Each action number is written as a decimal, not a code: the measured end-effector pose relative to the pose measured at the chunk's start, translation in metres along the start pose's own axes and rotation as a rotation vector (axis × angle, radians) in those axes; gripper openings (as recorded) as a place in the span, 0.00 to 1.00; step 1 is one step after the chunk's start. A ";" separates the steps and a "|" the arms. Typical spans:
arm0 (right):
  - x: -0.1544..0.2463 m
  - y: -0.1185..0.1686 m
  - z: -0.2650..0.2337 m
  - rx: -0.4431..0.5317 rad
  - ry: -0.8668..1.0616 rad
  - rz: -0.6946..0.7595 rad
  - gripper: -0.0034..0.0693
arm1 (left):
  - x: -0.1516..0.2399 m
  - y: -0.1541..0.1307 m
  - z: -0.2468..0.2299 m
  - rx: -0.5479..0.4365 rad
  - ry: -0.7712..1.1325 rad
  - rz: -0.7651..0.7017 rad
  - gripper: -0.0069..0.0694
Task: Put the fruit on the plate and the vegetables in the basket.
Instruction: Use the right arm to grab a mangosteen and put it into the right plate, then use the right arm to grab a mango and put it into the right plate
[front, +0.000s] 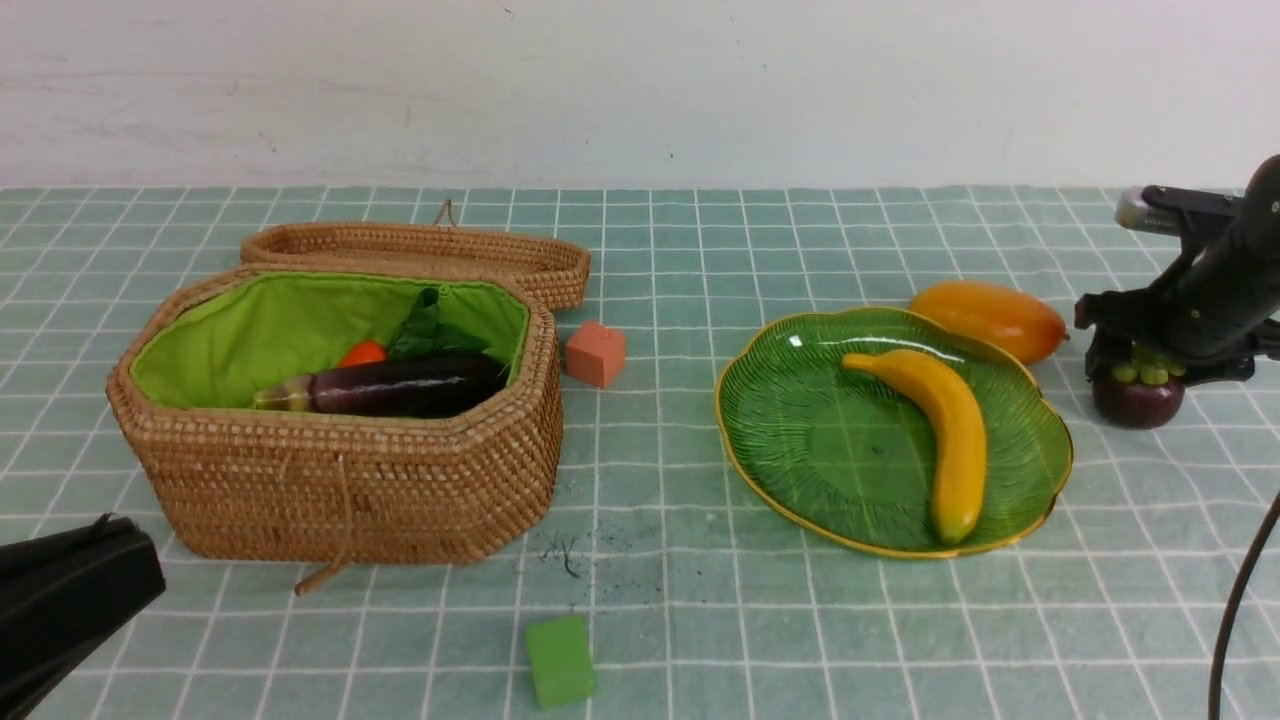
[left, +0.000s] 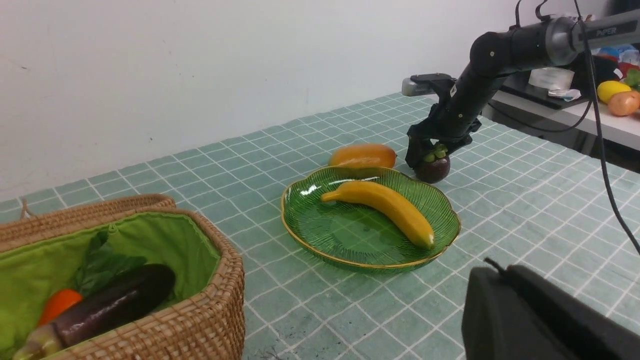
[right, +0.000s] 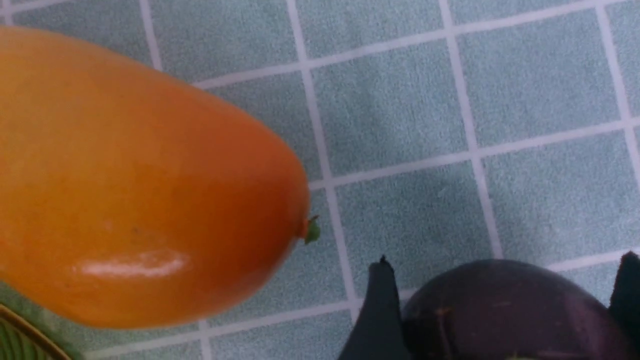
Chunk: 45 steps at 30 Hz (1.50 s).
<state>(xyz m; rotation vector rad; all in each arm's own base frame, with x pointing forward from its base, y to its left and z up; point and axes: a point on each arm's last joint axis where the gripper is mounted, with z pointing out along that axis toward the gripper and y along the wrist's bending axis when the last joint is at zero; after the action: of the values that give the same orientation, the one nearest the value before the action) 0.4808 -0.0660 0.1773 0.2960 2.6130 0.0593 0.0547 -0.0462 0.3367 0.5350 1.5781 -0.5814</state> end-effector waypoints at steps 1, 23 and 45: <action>0.001 0.000 -0.001 0.000 0.010 -0.003 0.78 | 0.000 0.000 0.000 -0.001 0.001 0.003 0.08; 0.046 0.178 -0.067 -0.397 0.100 -0.505 0.78 | 0.001 0.000 0.000 0.002 0.011 -0.011 0.10; -0.040 0.069 -0.136 -0.297 -0.091 -0.597 0.61 | 0.012 0.001 -0.001 -0.012 0.130 -0.012 0.11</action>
<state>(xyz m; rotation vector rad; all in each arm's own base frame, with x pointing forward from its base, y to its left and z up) 0.4614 -0.0055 0.3217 -0.5684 2.4498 0.2167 0.0538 -0.0449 0.3249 0.5640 1.7080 -0.5556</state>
